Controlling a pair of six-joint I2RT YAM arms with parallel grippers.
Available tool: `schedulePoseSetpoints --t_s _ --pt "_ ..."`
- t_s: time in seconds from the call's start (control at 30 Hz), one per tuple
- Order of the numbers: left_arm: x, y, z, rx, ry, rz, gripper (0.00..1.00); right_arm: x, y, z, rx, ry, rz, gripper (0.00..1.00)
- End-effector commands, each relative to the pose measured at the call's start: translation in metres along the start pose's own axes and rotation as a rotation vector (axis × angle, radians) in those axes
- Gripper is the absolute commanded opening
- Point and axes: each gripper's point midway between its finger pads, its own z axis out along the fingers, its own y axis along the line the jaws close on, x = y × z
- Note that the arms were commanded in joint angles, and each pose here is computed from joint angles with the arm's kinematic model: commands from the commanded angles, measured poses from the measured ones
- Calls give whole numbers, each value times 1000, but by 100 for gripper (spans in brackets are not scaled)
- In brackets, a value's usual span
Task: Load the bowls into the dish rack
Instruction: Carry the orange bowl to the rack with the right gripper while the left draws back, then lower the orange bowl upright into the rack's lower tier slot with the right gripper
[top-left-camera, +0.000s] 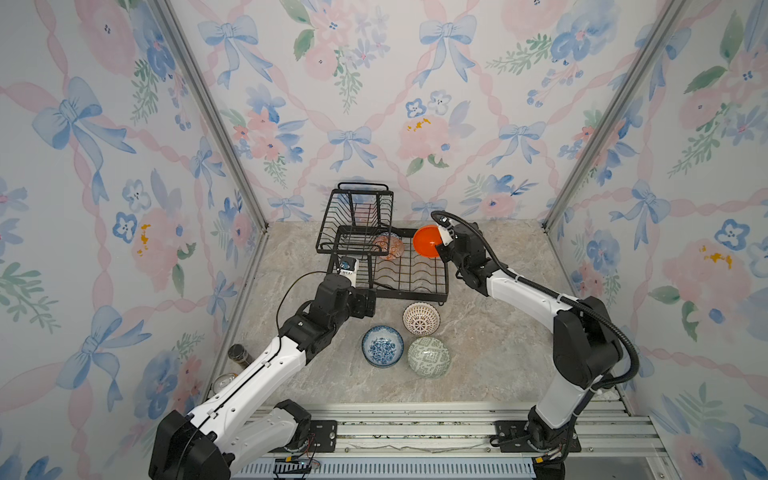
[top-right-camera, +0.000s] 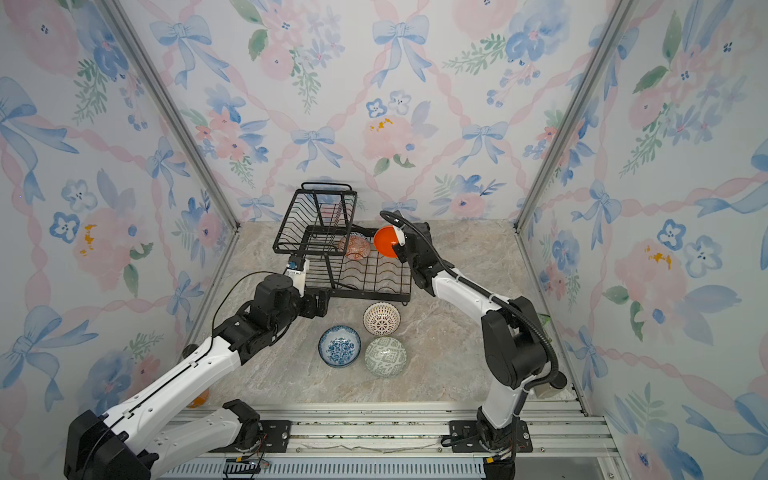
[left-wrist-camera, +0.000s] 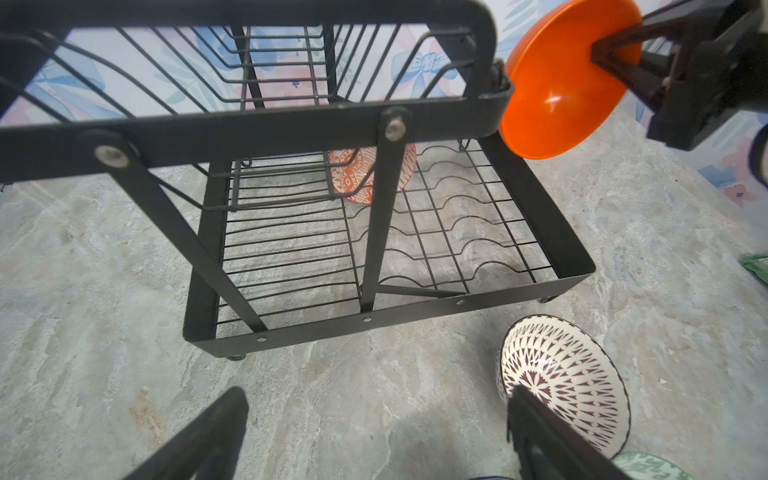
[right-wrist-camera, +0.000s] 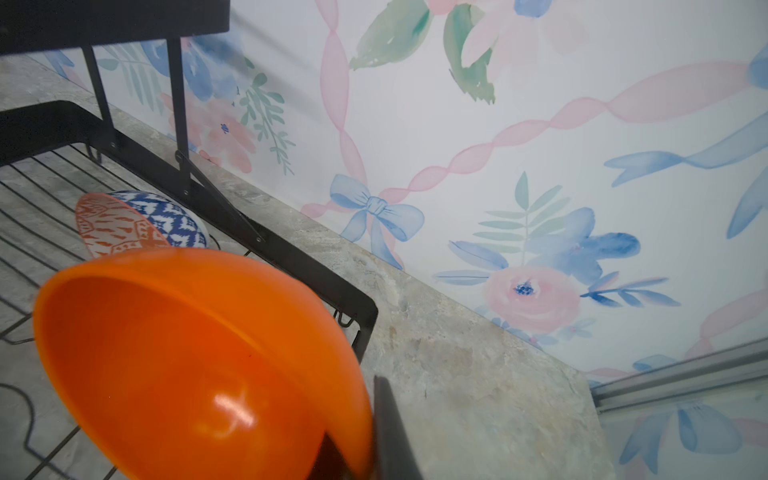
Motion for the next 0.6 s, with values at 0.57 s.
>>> schedulePoseSetpoints --t_s 0.57 --pt "13 11 3 -8 27 -21 98 0 -21 76 298 -127 -188 0"
